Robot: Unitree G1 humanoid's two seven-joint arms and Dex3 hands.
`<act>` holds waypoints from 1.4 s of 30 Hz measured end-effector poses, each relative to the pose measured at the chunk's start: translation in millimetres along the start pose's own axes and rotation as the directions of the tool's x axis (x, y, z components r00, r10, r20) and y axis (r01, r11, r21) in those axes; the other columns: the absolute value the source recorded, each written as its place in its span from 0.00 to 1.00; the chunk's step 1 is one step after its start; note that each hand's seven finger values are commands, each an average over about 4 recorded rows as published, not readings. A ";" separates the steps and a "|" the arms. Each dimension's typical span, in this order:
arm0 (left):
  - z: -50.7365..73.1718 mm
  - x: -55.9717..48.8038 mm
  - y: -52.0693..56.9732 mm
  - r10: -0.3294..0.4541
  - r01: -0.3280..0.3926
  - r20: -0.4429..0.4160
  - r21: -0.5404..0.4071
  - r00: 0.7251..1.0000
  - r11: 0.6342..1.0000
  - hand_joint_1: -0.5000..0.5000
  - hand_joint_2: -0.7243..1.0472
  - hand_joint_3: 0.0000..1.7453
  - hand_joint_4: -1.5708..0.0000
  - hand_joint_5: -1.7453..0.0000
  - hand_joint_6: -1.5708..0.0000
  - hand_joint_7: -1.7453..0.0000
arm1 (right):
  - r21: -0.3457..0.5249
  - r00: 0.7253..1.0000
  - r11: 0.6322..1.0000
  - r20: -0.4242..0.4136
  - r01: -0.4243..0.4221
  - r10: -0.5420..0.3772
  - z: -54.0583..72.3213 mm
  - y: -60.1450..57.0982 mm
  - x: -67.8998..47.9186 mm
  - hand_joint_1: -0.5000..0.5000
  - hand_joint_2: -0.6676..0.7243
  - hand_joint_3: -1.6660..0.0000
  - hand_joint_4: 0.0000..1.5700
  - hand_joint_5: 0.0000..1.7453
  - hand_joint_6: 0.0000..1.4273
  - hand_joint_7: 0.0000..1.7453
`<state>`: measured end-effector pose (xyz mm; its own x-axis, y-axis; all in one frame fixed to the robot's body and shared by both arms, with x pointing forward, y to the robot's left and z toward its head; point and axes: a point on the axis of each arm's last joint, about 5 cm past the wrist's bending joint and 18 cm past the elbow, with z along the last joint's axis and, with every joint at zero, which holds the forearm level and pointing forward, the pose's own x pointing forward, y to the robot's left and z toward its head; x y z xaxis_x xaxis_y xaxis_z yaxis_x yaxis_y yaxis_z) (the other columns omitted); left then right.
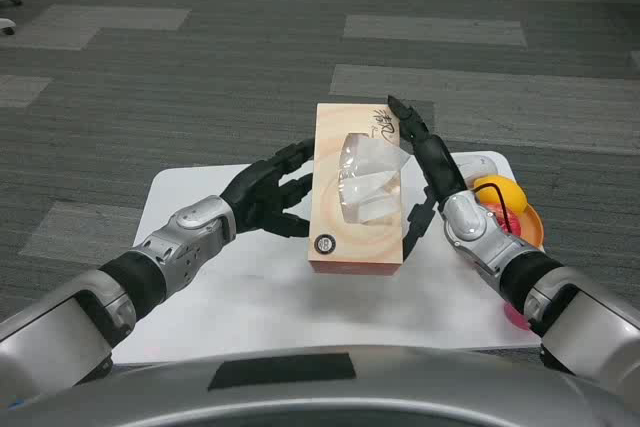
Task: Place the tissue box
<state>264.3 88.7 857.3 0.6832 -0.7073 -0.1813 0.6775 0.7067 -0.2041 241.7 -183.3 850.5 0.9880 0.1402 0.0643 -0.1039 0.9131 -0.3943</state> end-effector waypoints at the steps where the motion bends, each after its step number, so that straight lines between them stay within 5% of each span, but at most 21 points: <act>1: -0.1 -0.4 0.1 0.002 -0.002 0.002 -0.001 1.000 1.000 1.00 0.90 0.05 1.00 1.00 1.00 1.00 | 0.003 1.000 1.000 0.002 0.002 -0.002 0.2 -0.2 -0.4 0.04 0.82 0.90 0.00 0.22 0.00 0.04; 42: -1.6 -2.6 0.5 0.010 -0.010 0.007 -0.007 1.000 1.000 1.00 0.90 0.05 1.00 1.00 1.00 1.00 | 0.019 1.000 1.000 0.007 0.008 -0.009 0.9 -0.2 -2.3 0.04 0.82 0.90 0.00 0.22 0.00 0.04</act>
<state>262.5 90.9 856.1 0.6922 -0.6998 -0.1765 0.6685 0.7138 -0.2088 239.4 -183.4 851.2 0.9880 0.1353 0.0745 -0.0978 0.9212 -0.3766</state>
